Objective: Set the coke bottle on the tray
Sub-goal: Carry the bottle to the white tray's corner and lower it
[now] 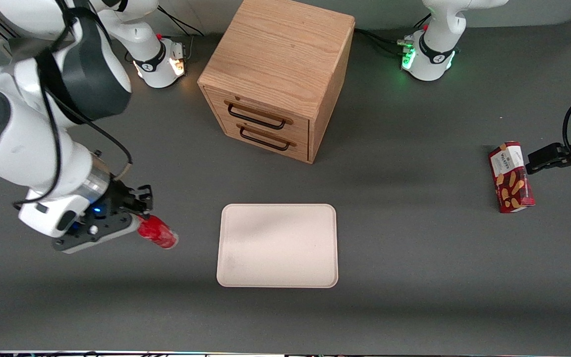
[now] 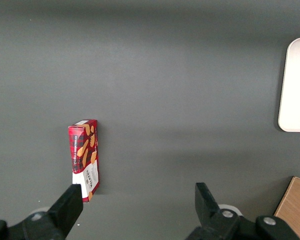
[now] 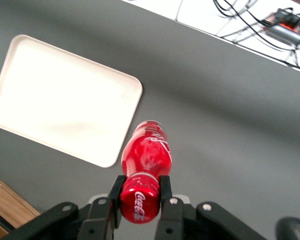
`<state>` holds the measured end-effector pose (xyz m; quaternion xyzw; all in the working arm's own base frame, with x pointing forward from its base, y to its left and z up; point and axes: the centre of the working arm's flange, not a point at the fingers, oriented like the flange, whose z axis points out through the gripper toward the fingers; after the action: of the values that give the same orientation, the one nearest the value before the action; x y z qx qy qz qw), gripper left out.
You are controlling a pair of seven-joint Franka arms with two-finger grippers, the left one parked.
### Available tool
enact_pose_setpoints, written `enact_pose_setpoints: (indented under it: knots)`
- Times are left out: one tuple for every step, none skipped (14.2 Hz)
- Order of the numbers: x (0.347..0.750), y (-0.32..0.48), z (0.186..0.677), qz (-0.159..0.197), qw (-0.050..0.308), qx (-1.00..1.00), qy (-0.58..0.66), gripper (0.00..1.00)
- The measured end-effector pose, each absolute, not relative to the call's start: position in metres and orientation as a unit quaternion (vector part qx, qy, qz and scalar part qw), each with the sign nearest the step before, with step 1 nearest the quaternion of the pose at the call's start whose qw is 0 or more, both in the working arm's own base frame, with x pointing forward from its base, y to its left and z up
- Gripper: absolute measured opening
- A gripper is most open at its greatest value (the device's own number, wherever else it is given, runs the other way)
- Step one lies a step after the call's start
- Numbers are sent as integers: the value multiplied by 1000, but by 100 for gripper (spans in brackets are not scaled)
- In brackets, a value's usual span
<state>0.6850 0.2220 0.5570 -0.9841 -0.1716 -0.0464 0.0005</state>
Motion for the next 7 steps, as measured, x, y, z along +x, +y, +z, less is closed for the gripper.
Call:
enact_pose_setpoints:
  knots:
    - [689,232,547,-52,7,-983,-177,32]
    - [694,242,535,-57,11,-981,-183,32]
    - [697,253,522,-59,15,-981,-184,32]
    - [700,265,507,-59,16,-981,-184,32]
    - [703,274,490,-58,13,-981,-185,32]
    - [706,281,474,-58,7,-981,-187,32]
    - [710,286,458,-58,3,-980,-189,32]
